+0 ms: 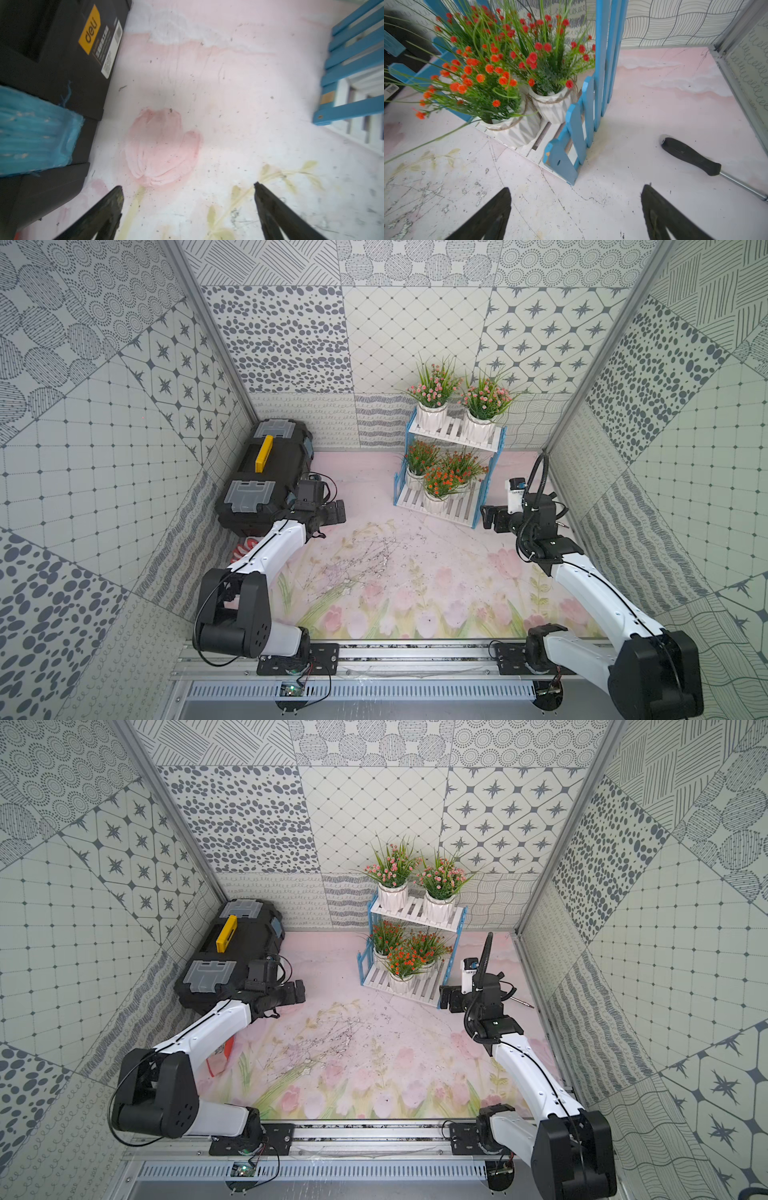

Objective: Place the baby's breath potted plants on the rack by color
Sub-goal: Reset both arms

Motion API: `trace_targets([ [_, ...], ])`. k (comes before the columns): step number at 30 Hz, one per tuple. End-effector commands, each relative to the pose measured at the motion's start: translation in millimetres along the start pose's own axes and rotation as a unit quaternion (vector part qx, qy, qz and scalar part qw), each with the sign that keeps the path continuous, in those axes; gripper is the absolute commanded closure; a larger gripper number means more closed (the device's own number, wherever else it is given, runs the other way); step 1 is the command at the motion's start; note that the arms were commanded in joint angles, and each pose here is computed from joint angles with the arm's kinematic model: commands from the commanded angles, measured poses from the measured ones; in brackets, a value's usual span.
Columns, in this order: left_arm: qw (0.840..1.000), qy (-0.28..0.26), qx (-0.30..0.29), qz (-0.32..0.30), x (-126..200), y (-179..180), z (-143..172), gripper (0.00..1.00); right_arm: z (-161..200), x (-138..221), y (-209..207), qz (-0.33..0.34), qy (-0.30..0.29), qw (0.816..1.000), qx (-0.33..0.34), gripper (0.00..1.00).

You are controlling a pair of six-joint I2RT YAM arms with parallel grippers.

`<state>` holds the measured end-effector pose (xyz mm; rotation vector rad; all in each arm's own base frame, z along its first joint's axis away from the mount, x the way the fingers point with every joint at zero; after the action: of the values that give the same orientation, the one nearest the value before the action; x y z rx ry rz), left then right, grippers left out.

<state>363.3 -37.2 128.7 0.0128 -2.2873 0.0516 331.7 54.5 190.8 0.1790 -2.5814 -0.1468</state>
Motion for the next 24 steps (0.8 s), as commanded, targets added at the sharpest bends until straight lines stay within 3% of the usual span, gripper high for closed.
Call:
trace_targets([
  [1, 0.993, -0.074, -0.067, -0.069, -28, 26, -4, 0.02, -16, -4, -14, 0.019, -0.056, 0.998, -0.001, 0.02],
  [8, 0.980, -0.161, -0.089, -0.078, -38, 31, 1, 0.02, -11, -9, -58, 0.043, -0.109, 0.992, -0.035, 0.02],
  [15, 0.969, -0.232, -0.046, -0.077, -31, 47, 17, 0.02, 16, -37, -65, 0.029, -0.150, 0.988, -0.027, 0.02],
  [17, 0.974, -0.210, -0.035, -0.076, -32, 47, 20, 0.01, 24, -39, -66, 0.031, -0.168, 0.985, -0.024, 0.02],
  [18, 0.969, -0.231, -0.041, -0.079, -31, 48, 16, 0.01, 30, -39, -68, 0.033, -0.176, 0.984, -0.025, 0.02],
  [20, 0.974, -0.210, -0.032, -0.073, -32, 49, 19, 0.01, 40, -40, -70, 0.036, -0.188, 0.981, -0.025, 0.02],
  [22, 0.970, -0.226, -0.038, -0.076, -32, 50, 18, 0.01, 42, -45, -70, 0.032, -0.202, 0.979, -0.027, 0.02],
  [24, 0.971, -0.224, -0.037, -0.075, -32, 49, 18, 0.01, 40, -51, -70, 0.032, -0.172, 0.984, -0.024, 0.02],
])
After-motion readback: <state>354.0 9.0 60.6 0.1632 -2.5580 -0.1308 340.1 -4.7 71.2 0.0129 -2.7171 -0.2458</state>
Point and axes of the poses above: each gripper's point midway between its finger pads, its own x axis back along the fingers, its own y axis along the line the jaws close on, z = x × y, the point moved 3 cm from there along x, back along the fingers, and after that the axes turned 3 degrees about -x, right-handed, at the moved point
